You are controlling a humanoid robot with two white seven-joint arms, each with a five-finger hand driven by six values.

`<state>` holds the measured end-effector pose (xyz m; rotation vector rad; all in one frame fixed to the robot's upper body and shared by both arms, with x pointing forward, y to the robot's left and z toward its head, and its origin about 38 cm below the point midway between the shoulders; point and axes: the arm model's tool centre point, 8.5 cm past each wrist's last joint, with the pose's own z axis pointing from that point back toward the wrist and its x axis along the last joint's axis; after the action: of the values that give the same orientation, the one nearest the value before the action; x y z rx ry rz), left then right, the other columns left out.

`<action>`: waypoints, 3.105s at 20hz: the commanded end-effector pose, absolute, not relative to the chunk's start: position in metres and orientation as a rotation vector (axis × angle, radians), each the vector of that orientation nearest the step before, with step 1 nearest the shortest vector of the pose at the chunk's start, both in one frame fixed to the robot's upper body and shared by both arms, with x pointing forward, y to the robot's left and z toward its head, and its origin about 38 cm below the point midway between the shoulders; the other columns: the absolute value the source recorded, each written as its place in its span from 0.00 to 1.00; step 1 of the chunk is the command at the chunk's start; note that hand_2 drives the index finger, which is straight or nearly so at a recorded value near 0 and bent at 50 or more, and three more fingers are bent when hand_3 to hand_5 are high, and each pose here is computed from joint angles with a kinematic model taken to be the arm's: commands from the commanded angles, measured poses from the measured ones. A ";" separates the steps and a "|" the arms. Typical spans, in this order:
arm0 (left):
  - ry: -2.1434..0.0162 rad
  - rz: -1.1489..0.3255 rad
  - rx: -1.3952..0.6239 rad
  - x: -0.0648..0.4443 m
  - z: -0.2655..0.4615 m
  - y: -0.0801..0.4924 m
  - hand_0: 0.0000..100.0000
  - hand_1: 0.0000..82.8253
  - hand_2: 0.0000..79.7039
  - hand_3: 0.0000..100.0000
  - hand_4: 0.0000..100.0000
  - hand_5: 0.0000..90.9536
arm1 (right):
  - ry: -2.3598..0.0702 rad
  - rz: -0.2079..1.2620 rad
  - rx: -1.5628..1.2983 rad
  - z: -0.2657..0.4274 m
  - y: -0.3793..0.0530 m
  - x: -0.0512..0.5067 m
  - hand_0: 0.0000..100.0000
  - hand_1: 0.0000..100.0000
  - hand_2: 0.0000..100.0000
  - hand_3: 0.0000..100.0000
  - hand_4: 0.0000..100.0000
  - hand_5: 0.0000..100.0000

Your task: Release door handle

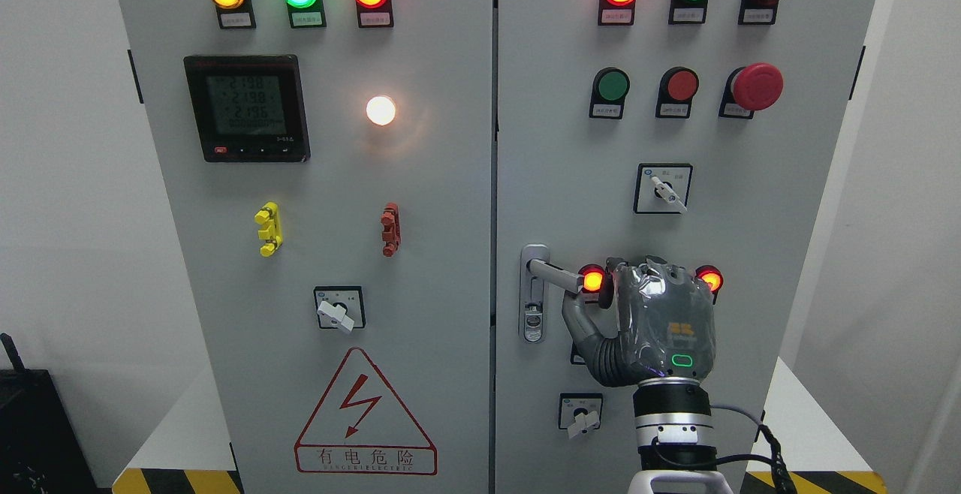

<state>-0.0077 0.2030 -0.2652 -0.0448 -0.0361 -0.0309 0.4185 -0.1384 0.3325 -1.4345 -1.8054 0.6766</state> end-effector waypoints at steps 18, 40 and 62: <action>-0.036 -0.031 -0.045 -0.008 -0.265 0.203 0.00 0.00 0.06 0.11 0.00 0.00 | -1.999 0.665 -1.359 0.316 -0.152 0.366 0.50 0.39 0.69 0.91 0.74 0.66; -0.035 -0.031 -0.045 -0.008 -0.265 0.203 0.00 0.00 0.06 0.11 0.00 0.00 | -2.157 0.502 -1.184 0.283 -0.267 0.323 0.53 0.20 0.03 0.09 0.05 0.00; -0.036 -0.031 -0.044 -0.008 -0.265 0.204 0.00 0.00 0.06 0.11 0.00 0.00 | -2.213 0.548 -1.127 0.308 -0.254 0.338 0.45 0.15 0.00 0.00 0.00 0.00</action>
<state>-0.0078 0.2036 -0.2652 -0.0437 -0.0351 -0.0310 0.3388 -0.2504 0.3051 -1.1119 -2.2095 0.5580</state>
